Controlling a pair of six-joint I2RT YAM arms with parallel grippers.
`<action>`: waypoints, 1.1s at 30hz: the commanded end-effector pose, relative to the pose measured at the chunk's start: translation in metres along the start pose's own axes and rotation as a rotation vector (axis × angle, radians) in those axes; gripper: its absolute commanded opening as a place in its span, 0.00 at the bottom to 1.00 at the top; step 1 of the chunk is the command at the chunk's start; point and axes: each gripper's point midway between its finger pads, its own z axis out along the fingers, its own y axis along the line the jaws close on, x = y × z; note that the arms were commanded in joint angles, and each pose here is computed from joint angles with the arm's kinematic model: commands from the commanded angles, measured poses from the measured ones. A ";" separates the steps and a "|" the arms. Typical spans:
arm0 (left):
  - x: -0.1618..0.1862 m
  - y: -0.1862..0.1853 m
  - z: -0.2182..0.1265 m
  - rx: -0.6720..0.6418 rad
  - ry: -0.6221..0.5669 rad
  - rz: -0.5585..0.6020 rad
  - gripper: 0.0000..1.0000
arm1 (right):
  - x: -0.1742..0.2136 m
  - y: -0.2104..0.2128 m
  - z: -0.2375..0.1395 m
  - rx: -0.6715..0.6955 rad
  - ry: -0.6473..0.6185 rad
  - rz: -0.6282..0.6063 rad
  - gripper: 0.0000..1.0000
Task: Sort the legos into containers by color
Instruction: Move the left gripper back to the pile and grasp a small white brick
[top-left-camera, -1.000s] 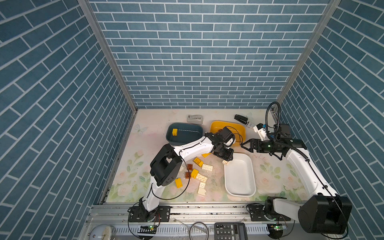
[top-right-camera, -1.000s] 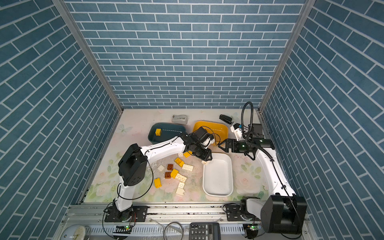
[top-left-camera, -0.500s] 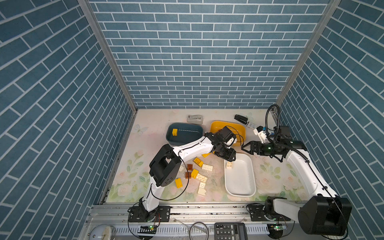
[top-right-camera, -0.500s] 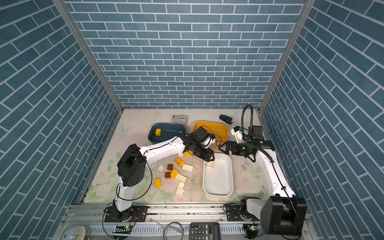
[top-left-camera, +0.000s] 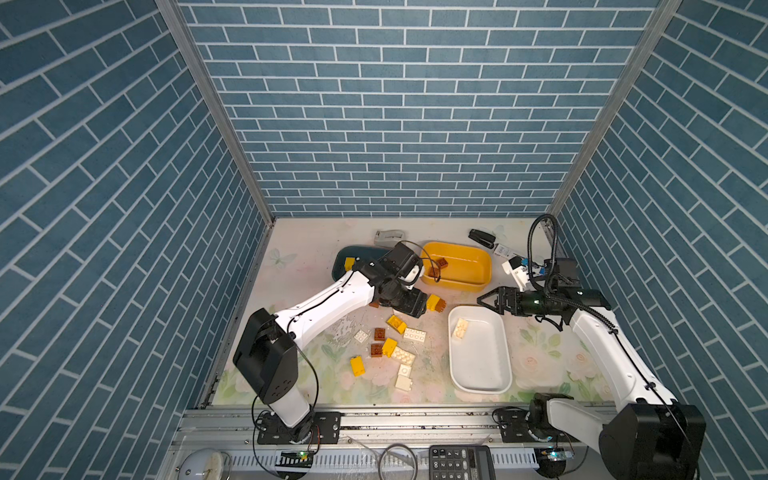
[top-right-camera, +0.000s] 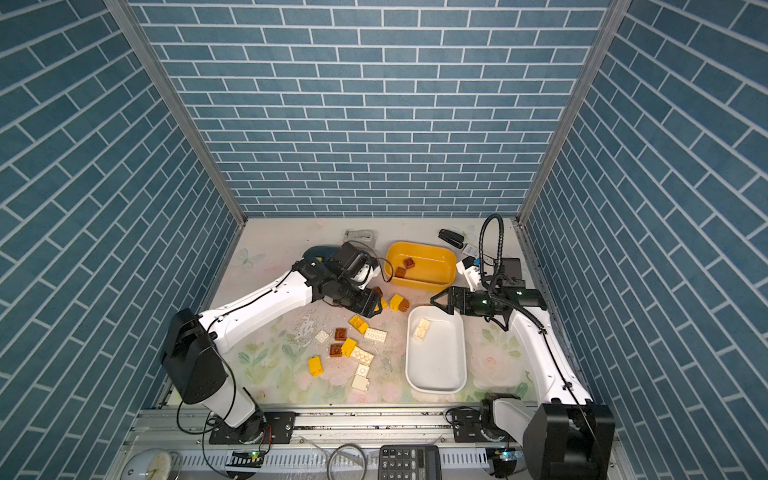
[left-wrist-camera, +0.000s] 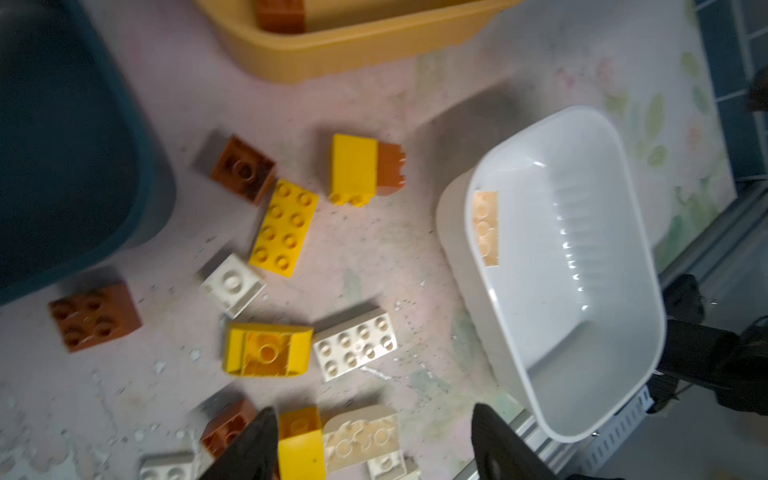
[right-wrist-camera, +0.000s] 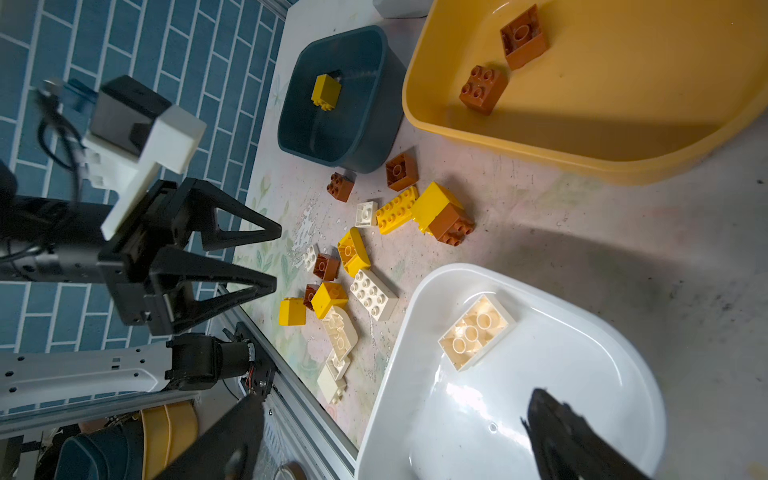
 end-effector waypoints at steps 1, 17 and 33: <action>0.041 0.044 -0.011 -0.152 0.079 -0.107 0.77 | -0.001 0.010 0.006 -0.036 -0.008 -0.008 0.99; 0.077 0.132 -0.005 -0.319 -0.176 -1.030 0.76 | -0.001 0.018 0.032 -0.046 0.075 -0.035 0.98; 0.105 0.143 0.053 -0.412 -0.035 -1.227 0.65 | 0.009 0.012 0.034 -0.027 0.120 -0.026 0.99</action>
